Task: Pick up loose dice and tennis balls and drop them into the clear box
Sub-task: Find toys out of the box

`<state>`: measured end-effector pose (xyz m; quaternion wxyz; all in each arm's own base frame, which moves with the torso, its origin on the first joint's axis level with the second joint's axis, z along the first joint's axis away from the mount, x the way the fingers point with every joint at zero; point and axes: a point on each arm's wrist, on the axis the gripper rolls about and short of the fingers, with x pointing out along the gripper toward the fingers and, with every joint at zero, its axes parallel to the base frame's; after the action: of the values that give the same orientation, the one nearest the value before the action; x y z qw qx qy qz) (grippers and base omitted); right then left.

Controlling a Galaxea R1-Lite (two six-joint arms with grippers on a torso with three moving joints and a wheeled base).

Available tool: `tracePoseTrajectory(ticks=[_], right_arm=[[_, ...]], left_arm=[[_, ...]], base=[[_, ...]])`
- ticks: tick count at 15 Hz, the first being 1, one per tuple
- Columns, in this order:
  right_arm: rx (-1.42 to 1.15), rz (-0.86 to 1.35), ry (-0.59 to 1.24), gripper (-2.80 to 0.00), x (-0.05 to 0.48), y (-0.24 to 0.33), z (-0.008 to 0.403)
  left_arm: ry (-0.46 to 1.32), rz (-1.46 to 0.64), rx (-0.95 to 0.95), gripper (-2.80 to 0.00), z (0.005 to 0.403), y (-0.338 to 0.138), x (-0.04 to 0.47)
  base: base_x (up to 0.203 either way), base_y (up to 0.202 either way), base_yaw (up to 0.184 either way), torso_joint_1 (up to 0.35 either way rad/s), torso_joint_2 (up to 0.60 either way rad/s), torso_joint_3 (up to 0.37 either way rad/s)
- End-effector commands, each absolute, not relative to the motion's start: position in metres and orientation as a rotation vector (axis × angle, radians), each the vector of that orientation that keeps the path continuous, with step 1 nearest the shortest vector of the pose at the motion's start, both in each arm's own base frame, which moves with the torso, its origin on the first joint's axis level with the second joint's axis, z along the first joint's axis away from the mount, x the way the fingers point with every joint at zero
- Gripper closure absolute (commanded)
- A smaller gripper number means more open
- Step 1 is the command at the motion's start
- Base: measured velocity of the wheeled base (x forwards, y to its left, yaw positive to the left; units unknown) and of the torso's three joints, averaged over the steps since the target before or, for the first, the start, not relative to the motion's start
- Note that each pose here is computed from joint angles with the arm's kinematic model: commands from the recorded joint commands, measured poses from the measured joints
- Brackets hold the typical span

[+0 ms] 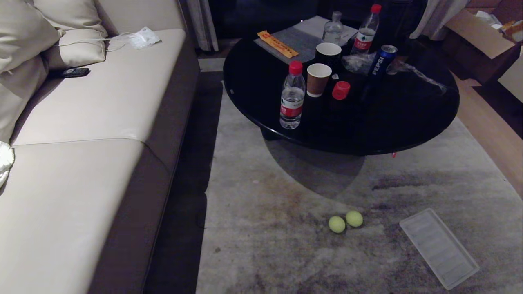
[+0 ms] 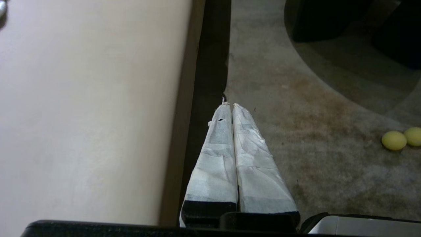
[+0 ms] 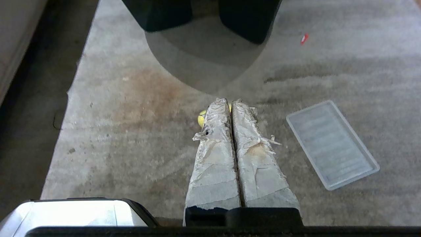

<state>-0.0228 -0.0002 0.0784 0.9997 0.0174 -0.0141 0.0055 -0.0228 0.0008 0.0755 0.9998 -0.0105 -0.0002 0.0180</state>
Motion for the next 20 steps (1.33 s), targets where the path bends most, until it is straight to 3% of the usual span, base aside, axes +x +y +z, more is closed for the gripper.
tracePoseTrajectory(ticks=[1,20], right_arm=[[0.035,0.011,-0.018,0.00,-0.0220,-0.0002,0.0755],[0.035,0.011,-0.018,0.00,-0.0220,-0.0002,0.0755]], left_arm=[[0.003,0.037,-0.021,0.00,0.0751,0.0008,-0.0226],[0.003,0.037,-0.021,0.00,0.0751,0.0008,-0.0226]], base=[[0.000,0.000,0.000,0.000,0.00,-0.192],[0.000,0.000,0.000,0.002,0.00,-0.198]])
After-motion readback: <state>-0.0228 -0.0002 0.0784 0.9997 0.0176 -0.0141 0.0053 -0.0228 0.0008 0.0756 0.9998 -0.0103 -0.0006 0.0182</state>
